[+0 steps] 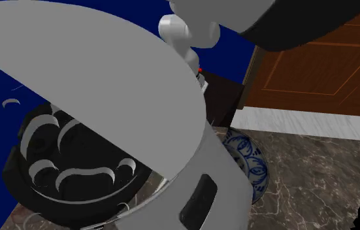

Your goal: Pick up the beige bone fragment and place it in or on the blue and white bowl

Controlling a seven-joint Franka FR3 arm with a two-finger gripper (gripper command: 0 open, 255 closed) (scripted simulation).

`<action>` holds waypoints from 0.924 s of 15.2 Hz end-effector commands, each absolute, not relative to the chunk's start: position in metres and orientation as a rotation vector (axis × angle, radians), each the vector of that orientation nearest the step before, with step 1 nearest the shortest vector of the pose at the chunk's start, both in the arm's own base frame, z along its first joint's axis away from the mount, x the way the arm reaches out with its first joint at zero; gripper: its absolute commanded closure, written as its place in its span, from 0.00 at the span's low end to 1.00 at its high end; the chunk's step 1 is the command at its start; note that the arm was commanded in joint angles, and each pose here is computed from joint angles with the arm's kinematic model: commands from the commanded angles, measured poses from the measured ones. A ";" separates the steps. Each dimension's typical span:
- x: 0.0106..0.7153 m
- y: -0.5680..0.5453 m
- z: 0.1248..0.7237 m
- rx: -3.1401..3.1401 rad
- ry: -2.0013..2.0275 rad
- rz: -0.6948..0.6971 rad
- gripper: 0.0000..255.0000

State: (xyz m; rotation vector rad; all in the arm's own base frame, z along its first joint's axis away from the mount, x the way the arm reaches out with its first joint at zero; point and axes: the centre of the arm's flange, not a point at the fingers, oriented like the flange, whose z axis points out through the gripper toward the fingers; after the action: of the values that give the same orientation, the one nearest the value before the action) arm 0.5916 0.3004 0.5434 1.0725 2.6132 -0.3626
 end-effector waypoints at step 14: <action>0.417 0.400 0.541 1.073 2.612 -0.364 1.00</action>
State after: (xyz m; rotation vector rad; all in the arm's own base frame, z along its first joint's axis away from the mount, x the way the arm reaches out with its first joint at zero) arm 0.4278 0.3933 0.5414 1.0716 2.6136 -0.3633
